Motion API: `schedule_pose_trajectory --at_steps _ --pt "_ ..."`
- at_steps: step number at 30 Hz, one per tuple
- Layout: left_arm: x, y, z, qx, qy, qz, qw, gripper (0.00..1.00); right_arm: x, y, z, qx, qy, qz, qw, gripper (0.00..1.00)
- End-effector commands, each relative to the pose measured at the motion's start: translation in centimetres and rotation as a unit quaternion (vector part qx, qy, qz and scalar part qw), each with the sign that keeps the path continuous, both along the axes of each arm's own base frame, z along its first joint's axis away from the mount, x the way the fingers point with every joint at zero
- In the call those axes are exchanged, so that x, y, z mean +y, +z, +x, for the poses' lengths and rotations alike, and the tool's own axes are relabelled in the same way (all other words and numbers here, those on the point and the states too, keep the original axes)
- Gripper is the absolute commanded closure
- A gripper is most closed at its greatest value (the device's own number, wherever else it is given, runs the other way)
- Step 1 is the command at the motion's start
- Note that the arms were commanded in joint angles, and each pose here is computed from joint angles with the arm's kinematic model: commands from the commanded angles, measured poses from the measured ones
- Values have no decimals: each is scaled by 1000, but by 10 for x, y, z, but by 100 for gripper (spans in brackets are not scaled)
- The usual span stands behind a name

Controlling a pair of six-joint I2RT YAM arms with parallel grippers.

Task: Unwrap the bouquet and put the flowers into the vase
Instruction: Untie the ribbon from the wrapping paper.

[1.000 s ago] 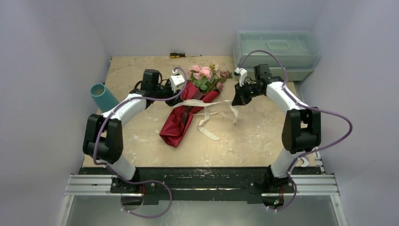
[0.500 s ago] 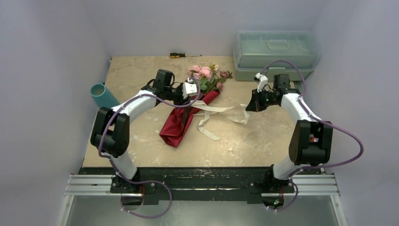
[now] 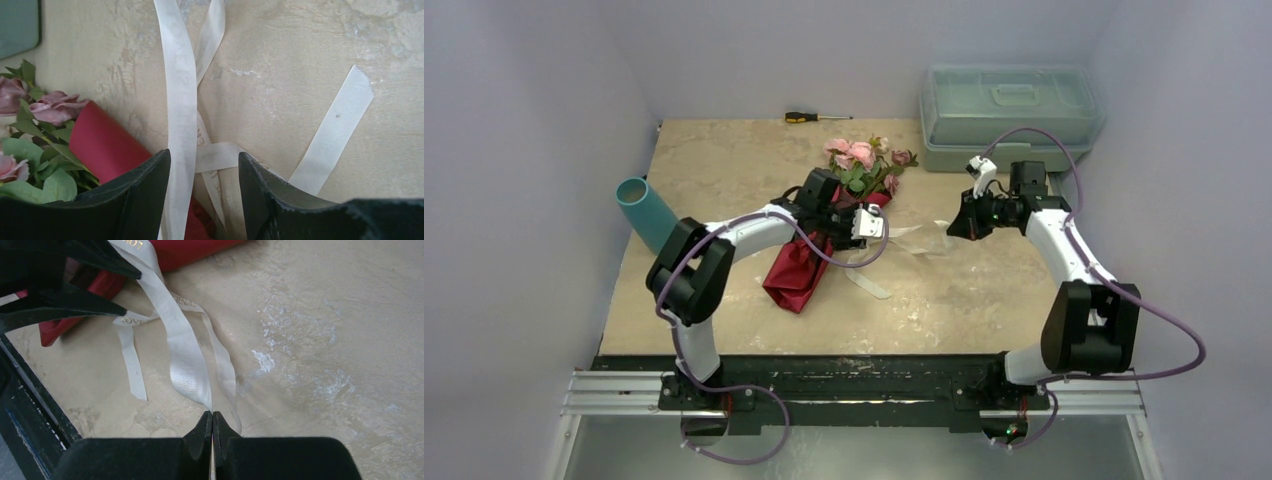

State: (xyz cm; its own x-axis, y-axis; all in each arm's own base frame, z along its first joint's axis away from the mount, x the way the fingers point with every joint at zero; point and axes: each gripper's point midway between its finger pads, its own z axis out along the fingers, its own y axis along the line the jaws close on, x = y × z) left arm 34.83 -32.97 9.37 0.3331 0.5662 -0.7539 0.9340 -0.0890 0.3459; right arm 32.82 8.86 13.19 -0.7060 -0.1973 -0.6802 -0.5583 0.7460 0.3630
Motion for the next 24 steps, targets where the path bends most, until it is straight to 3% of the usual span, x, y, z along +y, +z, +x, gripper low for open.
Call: schedule_pose_trajectory --at_steps 1,6,11,21,23,24 --pt "-16 3 22 -23 3 -21 1000 49 3 16 -4 -43 17 5 999 100" --pt "-20 -7 36 -20 31 -22 999 56 3 14 -9 -41 17 4 999 100" --pt "-45 27 26 -25 10 -54 998 100 1 10 -10 -42 15 1 999 100" --pt "-124 108 -9 -22 -34 -177 983 100 -3 -6 11 -29 -4 -1 1000 100" --pt "-124 106 -11 -14 -34 -166 985 100 -4 -6 12 -27 -5 -3 1000 100" --pt "-119 98 -9 -9 -26 -146 989 95 -5 -4 13 -30 -4 -3 1000 100"
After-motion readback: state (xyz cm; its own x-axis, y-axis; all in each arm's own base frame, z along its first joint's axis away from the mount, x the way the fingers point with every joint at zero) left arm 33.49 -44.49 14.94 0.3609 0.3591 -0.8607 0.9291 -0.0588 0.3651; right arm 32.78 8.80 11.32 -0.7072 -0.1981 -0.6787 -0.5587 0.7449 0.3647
